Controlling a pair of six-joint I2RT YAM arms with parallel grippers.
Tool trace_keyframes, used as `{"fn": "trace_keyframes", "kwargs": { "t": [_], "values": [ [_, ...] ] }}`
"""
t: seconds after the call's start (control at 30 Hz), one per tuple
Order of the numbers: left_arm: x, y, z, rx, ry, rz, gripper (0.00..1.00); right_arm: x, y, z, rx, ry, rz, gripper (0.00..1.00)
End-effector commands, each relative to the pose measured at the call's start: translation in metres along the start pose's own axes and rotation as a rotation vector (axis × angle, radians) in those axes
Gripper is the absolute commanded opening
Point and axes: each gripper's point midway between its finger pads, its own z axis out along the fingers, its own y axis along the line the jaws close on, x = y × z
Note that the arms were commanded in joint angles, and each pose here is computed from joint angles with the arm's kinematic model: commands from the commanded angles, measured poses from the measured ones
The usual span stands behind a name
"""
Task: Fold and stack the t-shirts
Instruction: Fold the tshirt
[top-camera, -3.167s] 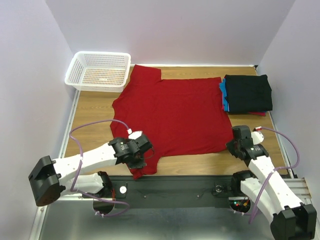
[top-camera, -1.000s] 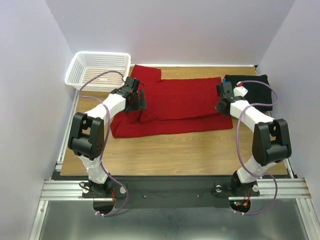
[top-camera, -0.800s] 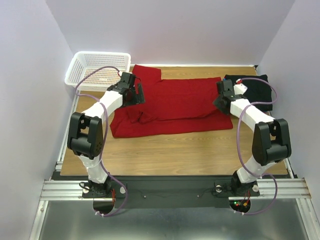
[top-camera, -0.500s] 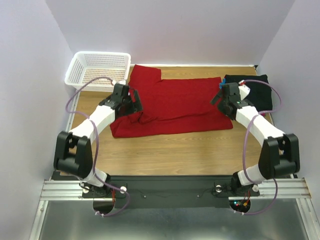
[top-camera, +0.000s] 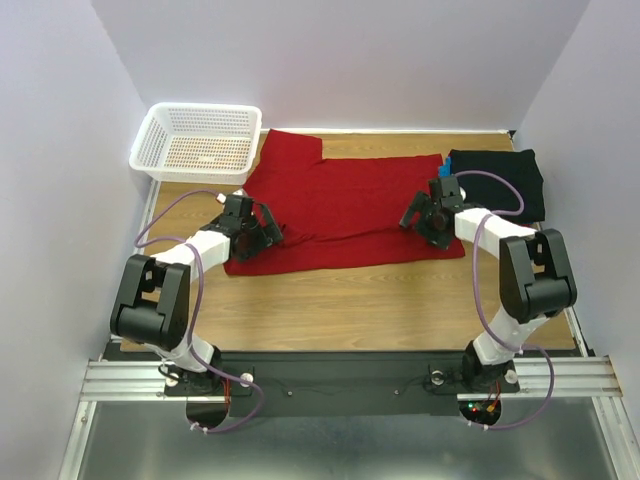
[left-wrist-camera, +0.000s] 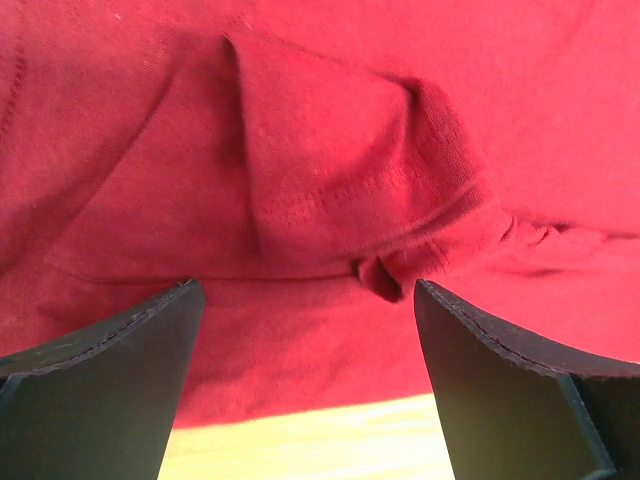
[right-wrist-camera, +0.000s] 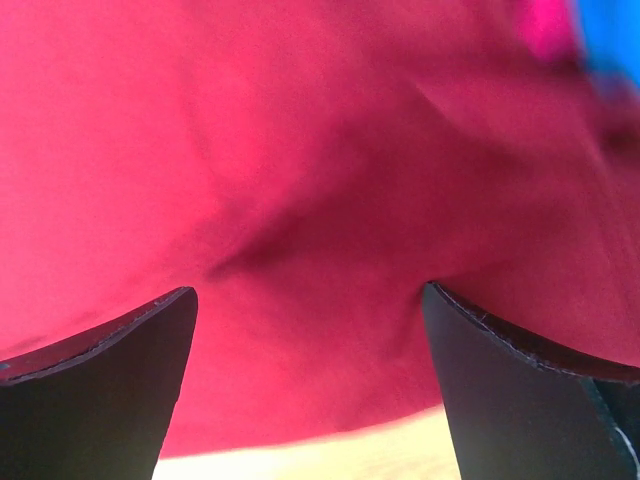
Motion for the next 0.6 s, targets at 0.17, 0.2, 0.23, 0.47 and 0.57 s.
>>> {"fn": "trace_keyframes", "kwargs": {
  "t": [0.17,0.2,0.23,0.47,0.57],
  "values": [
    [0.007,0.021,-0.013,-0.026,-0.045,-0.078,0.98,0.019,-0.001,0.005,-0.061,0.027,-0.008,1.0],
    [0.008,0.027,-0.02,-0.047,-0.068,-0.088,0.98,0.029,-0.007,-0.001,-0.063,0.04,0.0,1.0],
    [0.012,0.038,-0.024,-0.092,-0.07,-0.106,0.98,0.036,-0.006,-0.005,-0.089,0.062,0.013,1.0],
    [0.036,0.077,-0.051,-0.201,-0.11,-0.175,0.98,0.081,-0.021,-0.048,-0.177,0.107,0.093,1.0],
    [0.046,0.086,-0.06,-0.217,-0.112,-0.189,0.98,0.09,-0.029,-0.066,-0.199,0.086,0.097,1.0]
  ]
}}
